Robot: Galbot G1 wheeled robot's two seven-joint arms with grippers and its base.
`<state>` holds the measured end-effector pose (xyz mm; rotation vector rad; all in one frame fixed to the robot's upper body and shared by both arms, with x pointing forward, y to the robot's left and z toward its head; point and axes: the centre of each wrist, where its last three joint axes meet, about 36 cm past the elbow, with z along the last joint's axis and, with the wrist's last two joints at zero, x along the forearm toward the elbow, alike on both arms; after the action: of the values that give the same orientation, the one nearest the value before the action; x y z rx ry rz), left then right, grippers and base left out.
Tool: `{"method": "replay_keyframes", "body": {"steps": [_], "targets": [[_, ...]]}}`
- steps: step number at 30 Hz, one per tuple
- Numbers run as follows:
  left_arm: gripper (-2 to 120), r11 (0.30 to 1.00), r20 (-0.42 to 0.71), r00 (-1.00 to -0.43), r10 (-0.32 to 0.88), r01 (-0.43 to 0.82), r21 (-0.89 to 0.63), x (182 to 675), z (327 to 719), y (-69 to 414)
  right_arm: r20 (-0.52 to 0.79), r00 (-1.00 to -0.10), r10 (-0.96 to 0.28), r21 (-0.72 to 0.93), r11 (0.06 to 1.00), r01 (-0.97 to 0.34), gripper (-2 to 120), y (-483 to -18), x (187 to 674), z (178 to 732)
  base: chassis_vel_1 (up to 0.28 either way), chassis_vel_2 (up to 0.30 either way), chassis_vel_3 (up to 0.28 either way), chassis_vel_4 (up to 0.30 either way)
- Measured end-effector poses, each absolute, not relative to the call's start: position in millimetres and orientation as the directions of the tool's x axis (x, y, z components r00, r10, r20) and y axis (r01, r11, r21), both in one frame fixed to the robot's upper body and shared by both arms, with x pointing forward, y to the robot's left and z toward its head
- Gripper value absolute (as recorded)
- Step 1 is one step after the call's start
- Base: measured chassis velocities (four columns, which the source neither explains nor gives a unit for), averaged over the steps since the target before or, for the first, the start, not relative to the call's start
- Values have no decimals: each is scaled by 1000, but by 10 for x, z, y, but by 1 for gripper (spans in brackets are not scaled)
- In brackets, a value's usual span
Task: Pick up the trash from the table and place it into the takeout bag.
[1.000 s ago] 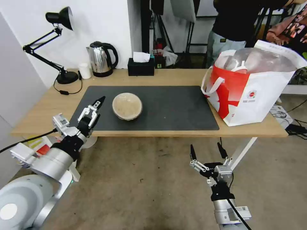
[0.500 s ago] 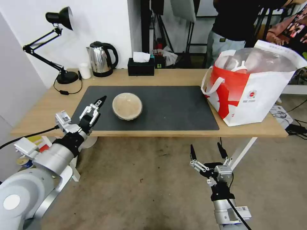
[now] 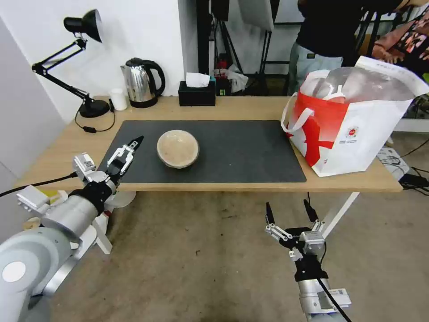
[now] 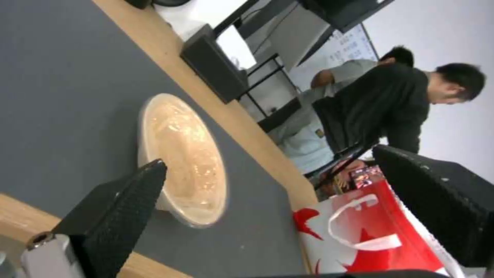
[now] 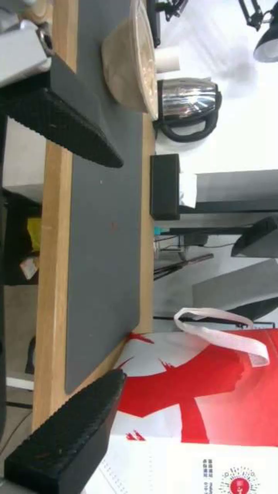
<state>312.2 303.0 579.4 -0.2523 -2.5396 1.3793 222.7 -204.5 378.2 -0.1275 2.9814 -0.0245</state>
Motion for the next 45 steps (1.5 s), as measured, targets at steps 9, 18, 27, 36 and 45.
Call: {"method": "replay_keyframes", "body": {"steps": [9, 18, 27, 36, 45], "targets": [[100, 527, 147, -928, 342, 60, -848, 3239, 5861, 3147, -156, -984, -86, -23, 996, -84, 100, -2046, 2227, 3782, 0, 0, 0, 0], [100, 531, 164, -905, 394, 78, -844, 3373, 5851, 3158, -156, -984, -86, -23, 996, -84, 100, -2045, 2227, 3782, 0, 0, 0, 0], [100, 521, 156, -882, 445, 113, -846, 3551, 5838, 3077, -156, -984, -86, -23, 996, -84, 100, -2045, 2227, 3782, 0, 0, 0, 0], [100, 528, 182, -864, 470, 109, -842, 3704, 5779, 3063, -156, -984, -86, -23, 996, -84, 100, -2045, 2227, 3782, 0, 0, 0, 0], [100, 542, 216, -857, 468, 86, -836, 3808, 5710, 3117, -156, -984, -86, -23, 996, -84, 100, -2045, 2227, 3782, 0, 0, 0, 0]]}}
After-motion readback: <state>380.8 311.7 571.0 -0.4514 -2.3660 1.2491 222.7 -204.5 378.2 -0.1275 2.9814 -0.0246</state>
